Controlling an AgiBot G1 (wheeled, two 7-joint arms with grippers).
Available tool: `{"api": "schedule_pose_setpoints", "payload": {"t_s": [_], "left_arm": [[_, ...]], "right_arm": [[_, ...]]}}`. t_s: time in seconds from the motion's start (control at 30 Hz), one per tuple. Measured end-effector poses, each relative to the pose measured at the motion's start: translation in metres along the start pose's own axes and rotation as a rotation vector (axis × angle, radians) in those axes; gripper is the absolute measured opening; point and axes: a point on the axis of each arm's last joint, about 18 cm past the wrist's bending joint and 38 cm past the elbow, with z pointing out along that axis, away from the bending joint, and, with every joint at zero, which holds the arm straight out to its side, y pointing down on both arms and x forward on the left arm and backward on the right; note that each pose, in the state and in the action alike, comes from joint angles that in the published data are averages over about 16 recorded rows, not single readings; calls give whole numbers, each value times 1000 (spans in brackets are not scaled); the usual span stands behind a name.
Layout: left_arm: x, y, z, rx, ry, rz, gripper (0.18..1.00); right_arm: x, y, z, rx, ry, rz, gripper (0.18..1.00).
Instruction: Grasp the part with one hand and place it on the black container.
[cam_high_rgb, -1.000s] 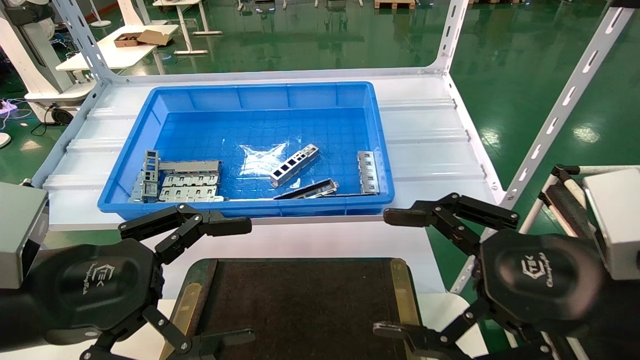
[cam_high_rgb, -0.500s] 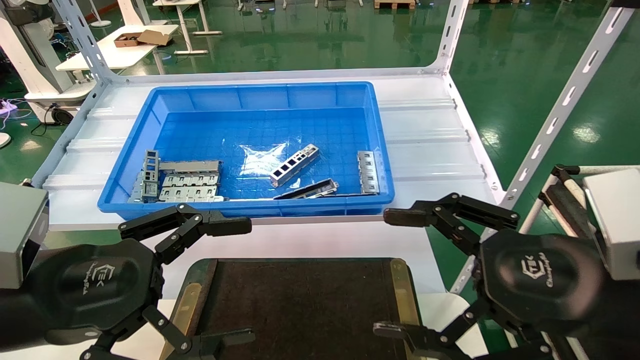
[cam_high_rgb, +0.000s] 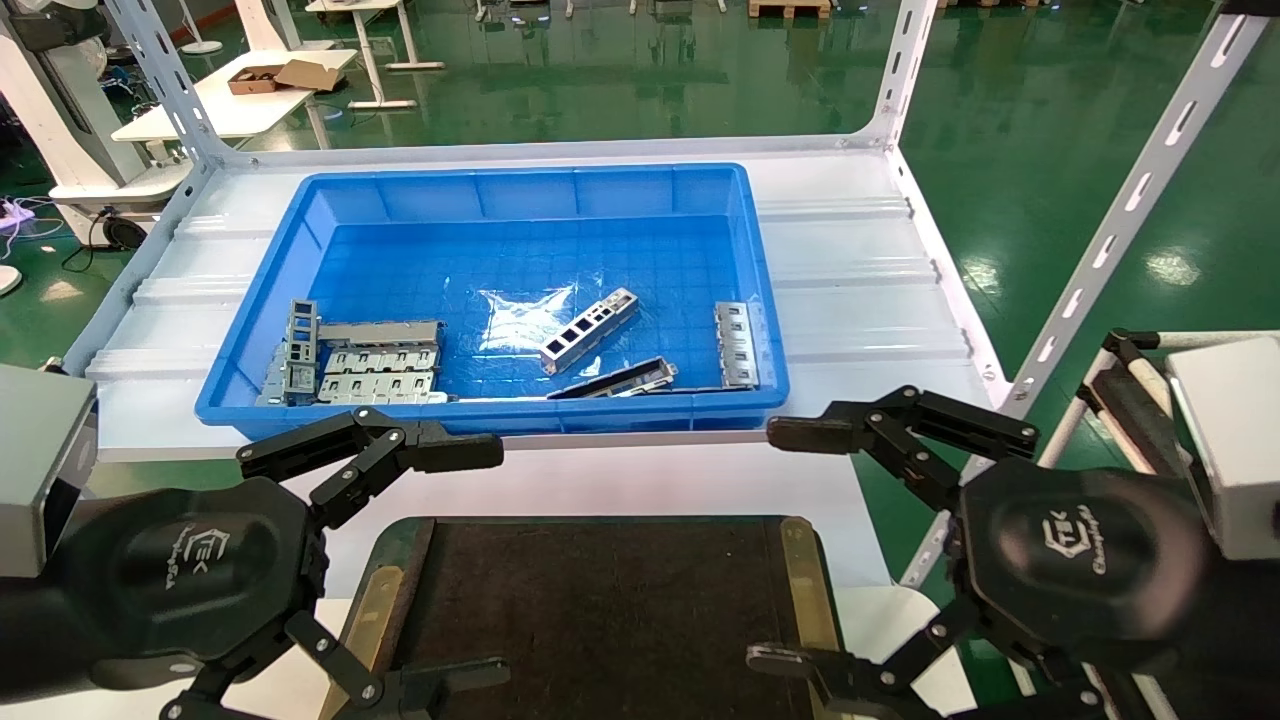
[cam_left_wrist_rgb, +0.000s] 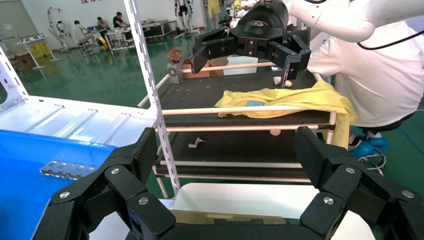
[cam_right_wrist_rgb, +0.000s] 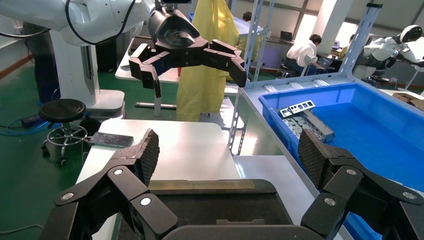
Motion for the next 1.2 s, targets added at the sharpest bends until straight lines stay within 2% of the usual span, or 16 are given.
{"api": "schedule_pose_setpoints", "payload": {"t_s": [0.27, 0.5, 0.83, 1.2], "left_arm": [[-8, 1, 2, -12, -31, -12, 1000], [-30, 5, 11, -45, -98, -14, 1000], [-88, 22, 42, -117, -242, -12, 1000], [-163, 50, 85, -191, -416, -79, 1000]], "right_arm": [[0, 0, 0, 0, 0, 0, 1001], [0, 0, 0, 0, 0, 0, 1001], [0, 0, 0, 0, 0, 0, 1001], [0, 0, 0, 0, 0, 0, 1001]]}}
